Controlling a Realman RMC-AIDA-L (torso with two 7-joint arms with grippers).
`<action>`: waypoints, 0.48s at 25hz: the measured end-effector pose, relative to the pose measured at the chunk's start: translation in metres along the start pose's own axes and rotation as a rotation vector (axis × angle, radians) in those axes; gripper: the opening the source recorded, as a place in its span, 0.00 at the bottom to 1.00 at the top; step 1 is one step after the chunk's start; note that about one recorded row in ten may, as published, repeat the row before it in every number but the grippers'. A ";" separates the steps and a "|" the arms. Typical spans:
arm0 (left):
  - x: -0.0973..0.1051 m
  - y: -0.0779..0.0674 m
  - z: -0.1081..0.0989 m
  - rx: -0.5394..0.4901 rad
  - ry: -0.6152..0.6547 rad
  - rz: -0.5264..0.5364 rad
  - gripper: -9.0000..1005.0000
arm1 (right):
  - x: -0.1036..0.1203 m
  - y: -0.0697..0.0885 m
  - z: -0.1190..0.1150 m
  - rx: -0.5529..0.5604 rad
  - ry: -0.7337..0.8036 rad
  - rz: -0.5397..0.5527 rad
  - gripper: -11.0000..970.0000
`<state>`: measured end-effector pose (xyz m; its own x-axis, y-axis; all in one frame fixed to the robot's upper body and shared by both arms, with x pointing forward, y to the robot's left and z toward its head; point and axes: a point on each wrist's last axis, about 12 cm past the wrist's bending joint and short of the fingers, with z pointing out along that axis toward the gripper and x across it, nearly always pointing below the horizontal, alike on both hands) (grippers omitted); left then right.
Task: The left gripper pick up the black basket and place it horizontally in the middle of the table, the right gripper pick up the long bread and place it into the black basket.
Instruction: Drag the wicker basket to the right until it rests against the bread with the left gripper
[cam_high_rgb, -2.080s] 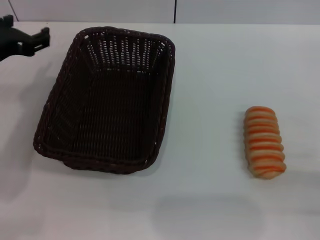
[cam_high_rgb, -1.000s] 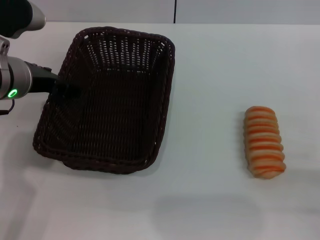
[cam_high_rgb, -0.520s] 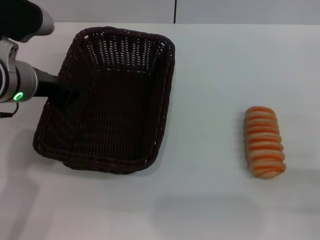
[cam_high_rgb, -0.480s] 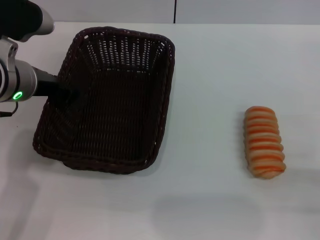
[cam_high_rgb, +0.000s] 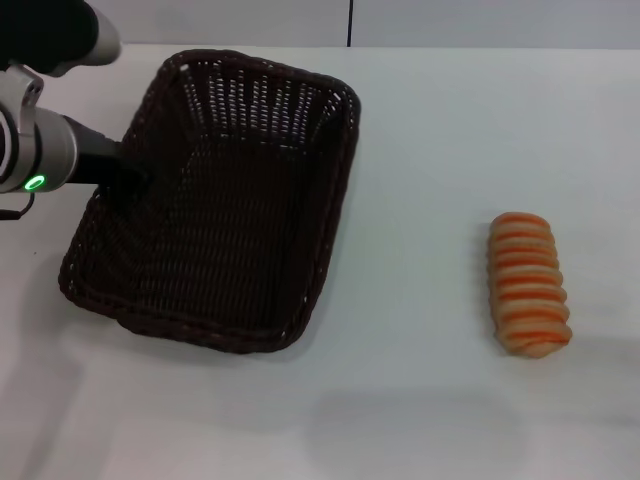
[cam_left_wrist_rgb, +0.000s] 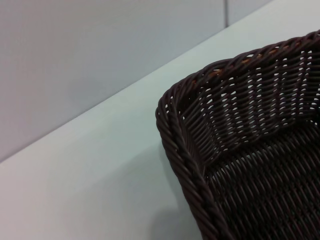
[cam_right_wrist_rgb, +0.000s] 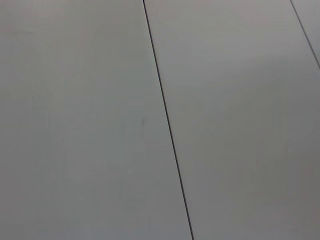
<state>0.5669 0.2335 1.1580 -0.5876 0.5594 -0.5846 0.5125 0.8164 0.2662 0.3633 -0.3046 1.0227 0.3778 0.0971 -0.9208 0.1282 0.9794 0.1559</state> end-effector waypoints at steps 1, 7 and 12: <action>-0.002 -0.001 0.000 0.016 -0.008 0.028 0.31 | 0.000 0.000 0.000 0.000 0.000 0.000 0.86; -0.024 0.006 -0.013 0.179 -0.137 0.126 0.29 | 0.000 0.000 0.000 -0.001 -0.003 0.002 0.86; -0.045 0.019 -0.017 0.334 -0.205 0.157 0.28 | -0.001 0.001 0.000 -0.006 -0.007 0.004 0.86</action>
<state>0.5926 0.2261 1.2026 -0.3666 0.6055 -0.7063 0.7804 0.6135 0.1208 0.3627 -0.3034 1.0236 0.3844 0.1000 -0.9177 0.1210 0.9801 0.1575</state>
